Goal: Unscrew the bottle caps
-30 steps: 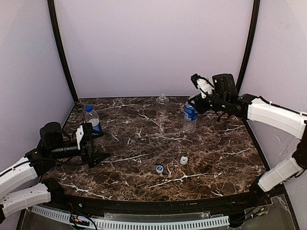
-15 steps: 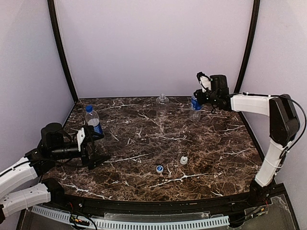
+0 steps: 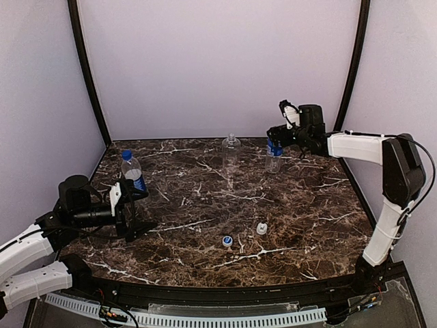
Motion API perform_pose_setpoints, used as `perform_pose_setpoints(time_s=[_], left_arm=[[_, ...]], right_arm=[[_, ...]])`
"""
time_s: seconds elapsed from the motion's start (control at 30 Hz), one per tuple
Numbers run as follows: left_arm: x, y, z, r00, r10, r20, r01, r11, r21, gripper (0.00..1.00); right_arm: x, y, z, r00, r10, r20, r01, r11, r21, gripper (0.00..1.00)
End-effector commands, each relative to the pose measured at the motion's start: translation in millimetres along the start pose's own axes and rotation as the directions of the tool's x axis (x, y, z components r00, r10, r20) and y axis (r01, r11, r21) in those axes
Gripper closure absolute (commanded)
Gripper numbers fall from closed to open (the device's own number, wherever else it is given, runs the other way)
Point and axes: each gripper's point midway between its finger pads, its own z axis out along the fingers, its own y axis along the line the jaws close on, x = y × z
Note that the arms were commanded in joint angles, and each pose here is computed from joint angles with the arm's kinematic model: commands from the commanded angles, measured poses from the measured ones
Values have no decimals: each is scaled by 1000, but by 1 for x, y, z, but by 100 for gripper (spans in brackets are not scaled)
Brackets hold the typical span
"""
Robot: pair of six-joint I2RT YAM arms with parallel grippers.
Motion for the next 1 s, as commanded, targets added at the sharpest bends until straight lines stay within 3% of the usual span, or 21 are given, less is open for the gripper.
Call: perform_pose_setpoints(time_s=[0.0,0.13,0.3,0.43,0.53,0.73,0.97], left_arm=[[-21,7,-5,999,-1,46,2,1000,-27,1],[-52,33,-15,994,-17,106,32,989,-144,1],[-89,78,-41,982,-66,175,124,930,-347,1],[-99,124,-71,973,-121,197,211,811,-546,1],[-68,153,-83,971,-218,98,226,702,-675,1],[-38,173,-77,937,-347,-35,229,687,-689,1],[-35,197,-61,955,-294,-28,194,696,-691,1]], right_arm=[[-27,-6,-2,999,1,36,-1,1000,18,2],[-49,-9,-12,997,-33,63,30,999,37,1],[-90,2,-36,990,-48,134,49,999,-6,1],[-117,37,-61,972,-88,218,107,991,-80,1],[-134,66,-81,953,-113,280,154,979,-130,1],[-150,108,-113,923,-125,365,211,956,-205,2],[-139,130,-123,921,-120,371,229,937,-264,1]])
